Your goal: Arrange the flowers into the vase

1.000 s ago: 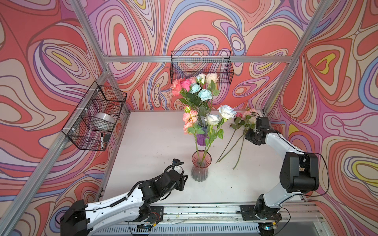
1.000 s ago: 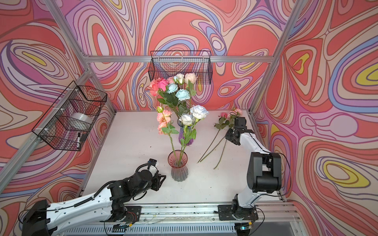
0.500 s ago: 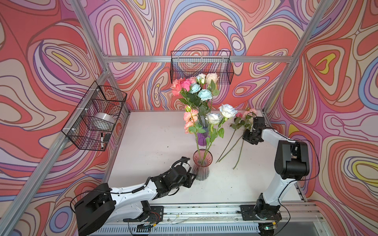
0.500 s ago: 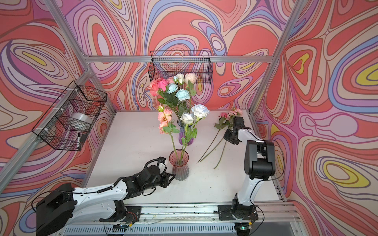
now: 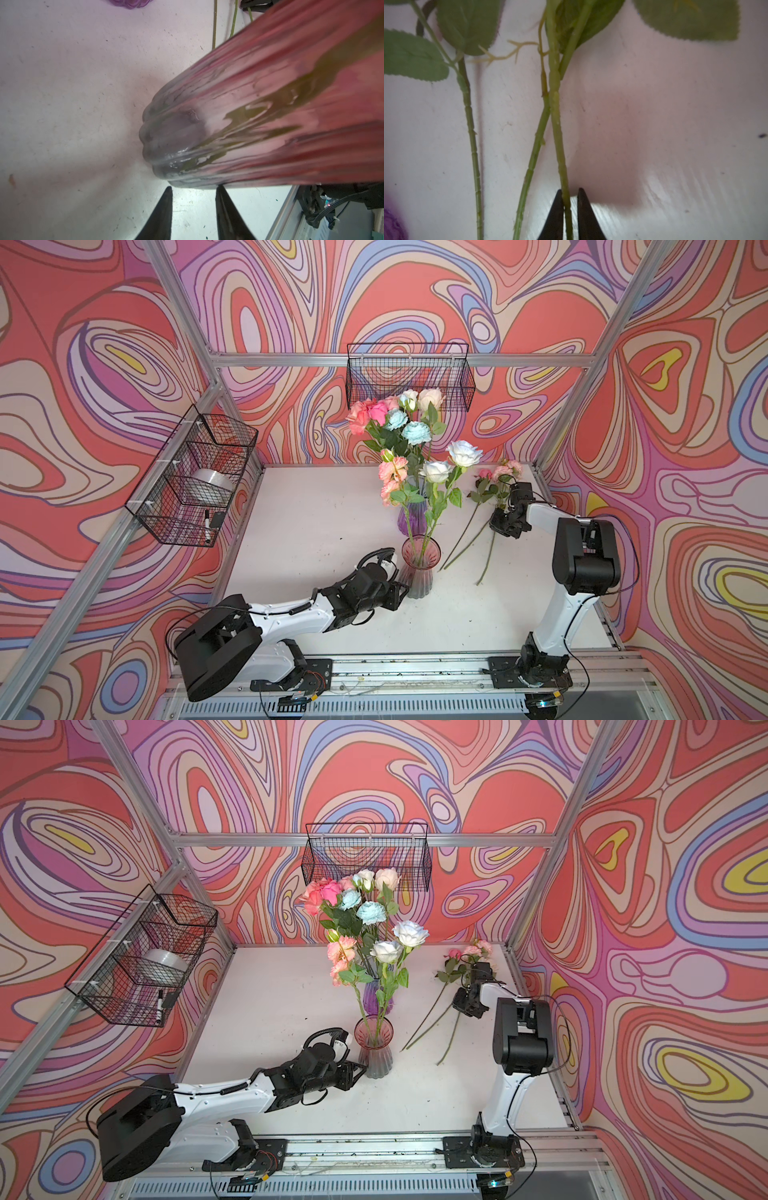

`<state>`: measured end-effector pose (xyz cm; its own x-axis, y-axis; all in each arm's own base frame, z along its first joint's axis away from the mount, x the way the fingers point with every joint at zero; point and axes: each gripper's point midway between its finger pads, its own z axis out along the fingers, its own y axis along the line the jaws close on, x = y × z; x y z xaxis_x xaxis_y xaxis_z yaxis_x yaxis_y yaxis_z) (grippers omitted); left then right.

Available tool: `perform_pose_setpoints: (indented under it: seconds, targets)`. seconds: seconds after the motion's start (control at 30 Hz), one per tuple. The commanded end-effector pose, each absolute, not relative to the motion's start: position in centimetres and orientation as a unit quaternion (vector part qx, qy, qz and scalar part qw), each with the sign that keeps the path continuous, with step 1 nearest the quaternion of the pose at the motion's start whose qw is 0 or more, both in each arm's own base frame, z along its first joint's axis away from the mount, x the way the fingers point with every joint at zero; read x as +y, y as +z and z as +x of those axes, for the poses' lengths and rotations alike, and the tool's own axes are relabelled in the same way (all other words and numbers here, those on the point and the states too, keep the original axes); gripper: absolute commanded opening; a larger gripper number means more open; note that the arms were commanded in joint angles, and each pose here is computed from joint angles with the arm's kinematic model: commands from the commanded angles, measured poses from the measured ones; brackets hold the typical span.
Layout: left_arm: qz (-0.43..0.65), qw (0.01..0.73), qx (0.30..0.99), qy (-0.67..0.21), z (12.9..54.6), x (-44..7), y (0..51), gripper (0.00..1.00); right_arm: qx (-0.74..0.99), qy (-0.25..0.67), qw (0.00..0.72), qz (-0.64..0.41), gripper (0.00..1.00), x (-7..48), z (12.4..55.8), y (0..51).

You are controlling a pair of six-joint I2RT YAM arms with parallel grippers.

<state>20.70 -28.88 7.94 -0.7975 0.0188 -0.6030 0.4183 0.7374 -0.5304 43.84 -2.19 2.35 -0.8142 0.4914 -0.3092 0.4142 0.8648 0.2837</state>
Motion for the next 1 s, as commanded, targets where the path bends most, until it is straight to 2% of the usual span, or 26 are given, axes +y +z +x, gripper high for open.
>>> perform_pose_setpoints:
  seconds: [0.0,0.07,0.27,0.6,0.83,0.97]
  targets:
    - [0.126,0.307,0.874,-0.354,21.3,-29.5,9.5,0.35,0.947,0.102,0.190,0.238,0.04,-2.2,43.7,2.1]
    - [0.127,0.305,0.877,-0.349,21.0,-28.9,9.6,0.36,0.945,0.103,0.202,0.237,0.00,-2.3,43.7,3.0]
    - [0.123,0.318,0.881,-0.329,19.8,-26.1,11.0,0.40,0.932,0.104,0.256,0.236,0.00,-2.6,43.8,7.4]
    - [0.119,0.381,0.869,-0.293,18.1,-20.4,16.3,0.47,0.902,0.139,0.348,0.216,0.00,-1.7,43.5,16.4]
    - [0.147,0.438,0.837,-0.292,17.8,-19.2,23.6,0.50,0.852,0.187,0.446,0.199,0.00,-0.3,41.5,24.4]
    - [0.173,0.470,0.810,-0.307,17.7,-19.6,28.2,0.58,0.810,0.219,0.510,0.192,0.00,0.6,39.3,29.1]
